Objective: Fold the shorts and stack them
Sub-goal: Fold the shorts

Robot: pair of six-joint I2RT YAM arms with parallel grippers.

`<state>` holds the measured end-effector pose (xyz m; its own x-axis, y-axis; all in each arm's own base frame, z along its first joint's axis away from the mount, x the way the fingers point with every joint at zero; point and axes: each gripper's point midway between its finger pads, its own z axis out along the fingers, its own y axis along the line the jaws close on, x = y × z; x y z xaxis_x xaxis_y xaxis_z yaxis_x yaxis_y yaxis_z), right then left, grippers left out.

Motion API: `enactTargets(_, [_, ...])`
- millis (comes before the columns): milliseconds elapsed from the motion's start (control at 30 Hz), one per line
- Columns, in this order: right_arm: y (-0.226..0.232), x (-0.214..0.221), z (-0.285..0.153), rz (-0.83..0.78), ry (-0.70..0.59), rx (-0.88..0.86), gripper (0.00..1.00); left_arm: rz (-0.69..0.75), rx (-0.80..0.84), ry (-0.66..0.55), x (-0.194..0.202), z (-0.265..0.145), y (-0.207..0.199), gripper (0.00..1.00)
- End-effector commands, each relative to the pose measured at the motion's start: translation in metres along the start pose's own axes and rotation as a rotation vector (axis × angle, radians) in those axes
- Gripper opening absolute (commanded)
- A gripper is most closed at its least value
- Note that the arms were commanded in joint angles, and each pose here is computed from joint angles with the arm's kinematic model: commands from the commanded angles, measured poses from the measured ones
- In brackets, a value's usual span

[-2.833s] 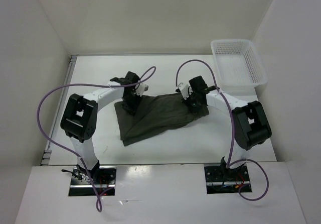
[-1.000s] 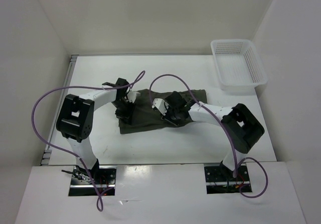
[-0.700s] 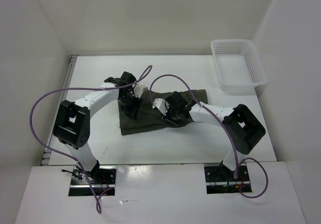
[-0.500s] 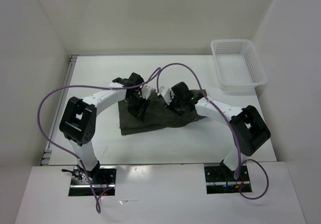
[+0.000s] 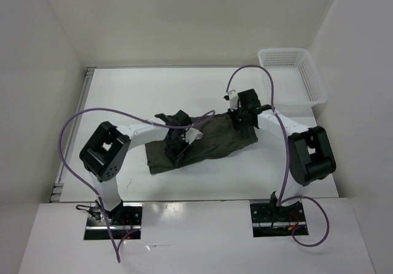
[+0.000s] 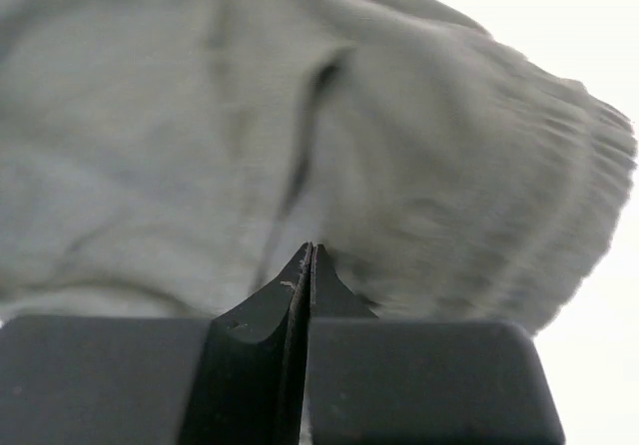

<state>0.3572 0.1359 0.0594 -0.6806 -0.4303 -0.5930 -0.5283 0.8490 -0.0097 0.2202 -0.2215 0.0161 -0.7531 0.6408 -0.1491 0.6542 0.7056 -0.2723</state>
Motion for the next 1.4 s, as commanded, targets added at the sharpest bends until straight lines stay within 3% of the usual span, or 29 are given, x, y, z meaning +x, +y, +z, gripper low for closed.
enactTargets(0, [-0.025, -0.033, -0.013, 0.098, -0.063, 0.064, 0.01, 0.043, -0.126, 0.061, 0.026, 0.014, 0.012, 0.4])
enactTargets(33, [-0.039, -0.04, -0.02, 0.133, -0.076, 0.086, 0.04, 0.053, -0.149, 0.064, 0.026, 0.014, 0.014, 0.4])
enactTargets(67, [-0.045, -0.041, -0.026, 0.158, -0.079, 0.097, 0.17, 0.056, -0.162, 0.049, 0.022, 0.015, 0.016, 0.4])
enactTargets(167, [-0.058, -0.022, -0.031, 0.22, -0.041, 0.1, 0.42, 0.057, -0.196, 0.049, 0.021, 0.016, 0.023, 0.4])
enactTargets(300, [-0.053, 0.003, -0.018, 0.271, 0.018, 0.055, 0.69, 0.059, -0.224, 0.042, 0.016, 0.012, 0.027, 0.4])
enactTargets(400, [-0.054, 0.021, -0.003, 0.309, 0.062, 0.033, 0.81, 0.057, -0.233, 0.053, 0.021, 0.004, 0.026, 0.4])
enactTargets(767, [-0.047, 0.073, 0.026, 0.415, 0.195, -0.033, 0.83, 0.055, -0.26, 0.072, 0.029, -0.002, 0.03, 0.4])
enactTargets(800, [-0.046, 0.073, 0.026, 0.415, 0.195, -0.033, 0.79, 0.055, -0.26, 0.072, 0.029, -0.002, 0.03, 0.4])
enactTargets(933, [-0.046, 0.075, 0.028, 0.417, 0.204, -0.035, 0.37, 0.055, -0.271, 0.073, 0.029, -0.002, 0.031, 0.4])
enactTargets(967, [-0.046, 0.075, 0.028, 0.417, 0.204, -0.035, 0.34, 0.055, -0.271, 0.073, 0.029, -0.002, 0.031, 0.4])
enactTargets(1033, [-0.044, 0.074, 0.028, 0.419, 0.201, -0.05, 0.35, 0.054, -0.279, 0.082, 0.031, -0.003, 0.033, 0.4])
enactTargets(1167, [-0.043, 0.068, 0.024, 0.395, 0.178, -0.059, 0.51, 0.057, -0.289, 0.068, 0.026, -0.016, 0.031, 0.4])
enactTargets(1233, [-0.045, 0.063, 0.021, 0.376, 0.167, -0.059, 0.59, 0.02, -0.277, 0.01, 0.01, -0.036, 0.035, 0.4])
enactTargets(1367, [-0.055, 0.049, 0.006, 0.316, 0.125, -0.02, 0.64, -0.071, -0.206, -0.187, -0.026, -0.111, 0.039, 0.44])
